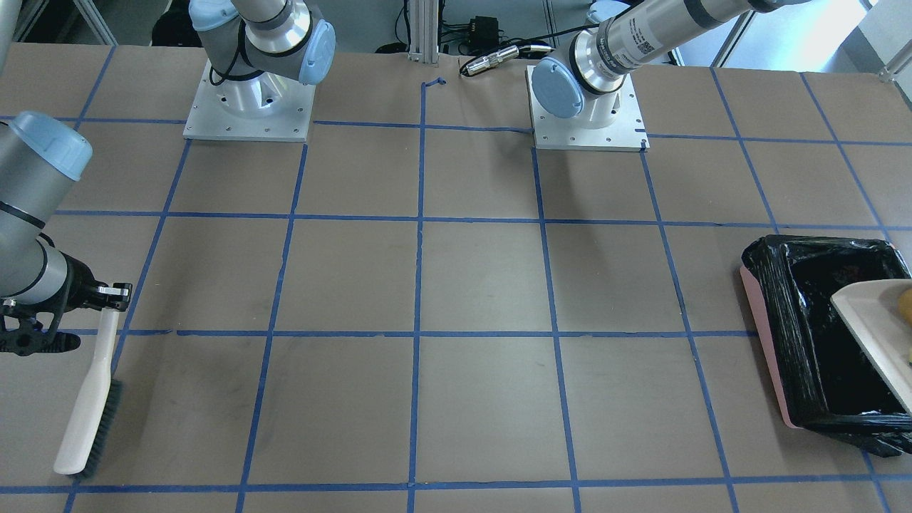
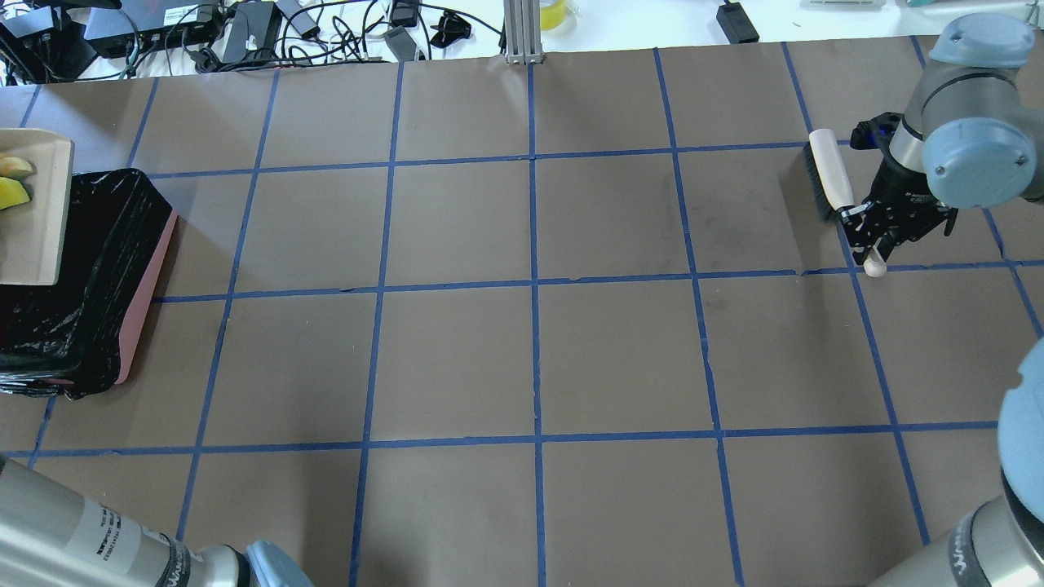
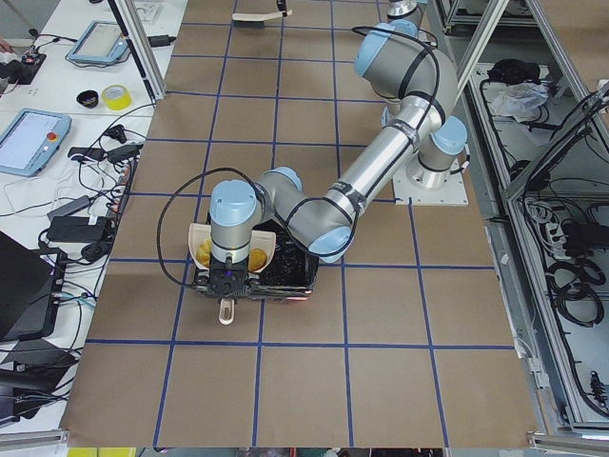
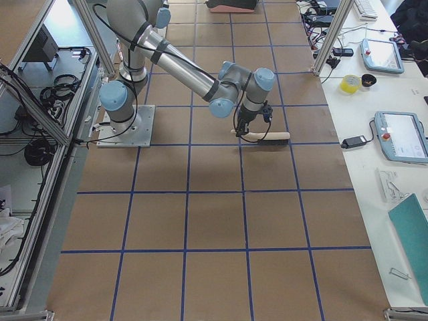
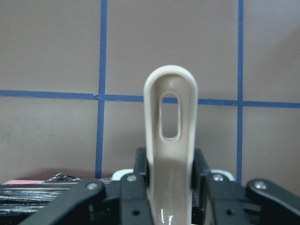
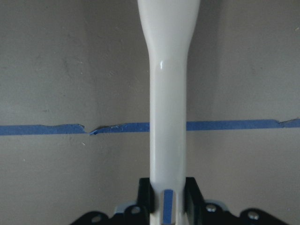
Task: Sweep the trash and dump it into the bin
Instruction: 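Tilt the dustpan over the black bag with the left gripper to dump contents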
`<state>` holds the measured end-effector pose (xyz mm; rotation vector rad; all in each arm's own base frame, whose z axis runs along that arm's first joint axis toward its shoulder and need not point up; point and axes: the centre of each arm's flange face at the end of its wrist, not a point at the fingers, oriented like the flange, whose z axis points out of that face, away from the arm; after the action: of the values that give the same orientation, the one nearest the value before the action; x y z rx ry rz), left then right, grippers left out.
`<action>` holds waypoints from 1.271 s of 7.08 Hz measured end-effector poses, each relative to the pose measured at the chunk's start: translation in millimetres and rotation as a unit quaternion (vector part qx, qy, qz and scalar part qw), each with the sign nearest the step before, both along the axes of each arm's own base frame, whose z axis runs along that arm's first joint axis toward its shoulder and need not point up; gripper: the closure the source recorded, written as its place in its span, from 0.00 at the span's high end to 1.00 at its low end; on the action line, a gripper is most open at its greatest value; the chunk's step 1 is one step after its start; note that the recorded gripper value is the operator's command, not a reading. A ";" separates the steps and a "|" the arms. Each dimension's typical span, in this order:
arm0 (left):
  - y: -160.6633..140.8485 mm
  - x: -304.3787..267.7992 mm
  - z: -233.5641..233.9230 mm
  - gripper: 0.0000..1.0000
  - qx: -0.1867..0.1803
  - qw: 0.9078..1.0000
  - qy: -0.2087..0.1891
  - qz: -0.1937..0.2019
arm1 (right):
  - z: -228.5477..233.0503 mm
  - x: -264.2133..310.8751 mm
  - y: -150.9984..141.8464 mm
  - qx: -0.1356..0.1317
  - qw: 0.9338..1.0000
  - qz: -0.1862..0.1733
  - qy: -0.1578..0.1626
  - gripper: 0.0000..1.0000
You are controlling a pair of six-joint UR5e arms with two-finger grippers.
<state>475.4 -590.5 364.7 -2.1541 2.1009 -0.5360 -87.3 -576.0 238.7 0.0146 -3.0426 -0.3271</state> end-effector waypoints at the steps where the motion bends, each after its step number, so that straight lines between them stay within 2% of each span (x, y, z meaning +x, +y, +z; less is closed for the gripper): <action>1: -0.9 -1.2 5.9 0.00 -0.005 1.000 -0.011 -0.018 | -2.9 -1.1 -0.1 0.003 1.000 0.002 0.004 0.88; 3: -0.7 -14.4 27.7 0.00 -0.025 0.995 -0.031 -0.088 | -5.5 -3.3 -0.6 0.008 1.000 0.003 0.013 0.93; 4: 0.7 -24.1 35.1 0.00 -0.031 0.990 -0.053 -0.129 | -4.2 -3.6 -1.2 0.007 1.000 0.002 0.015 0.99; 6: 7.0 -51.5 52.3 0.00 -0.033 0.977 -0.092 -0.189 | 6.7 -4.3 -2.5 0.000 1.000 0.003 0.018 1.00; 7: 9.2 -58.2 63.9 0.00 -0.035 0.967 -0.117 -0.221 | 28.2 -3.1 -1.3 -0.016 1.000 0.003 0.022 1.00; 9: 5.9 -63.5 80.4 0.00 -0.064 0.944 -0.171 -0.274 | 104.7 6.7 16.3 -0.072 0.997 0.004 0.026 1.00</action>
<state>411.9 -584.7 445.1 -1.3555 2.4846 -1.0307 -80.6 -559.7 343.5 0.0102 -3.0042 -0.1066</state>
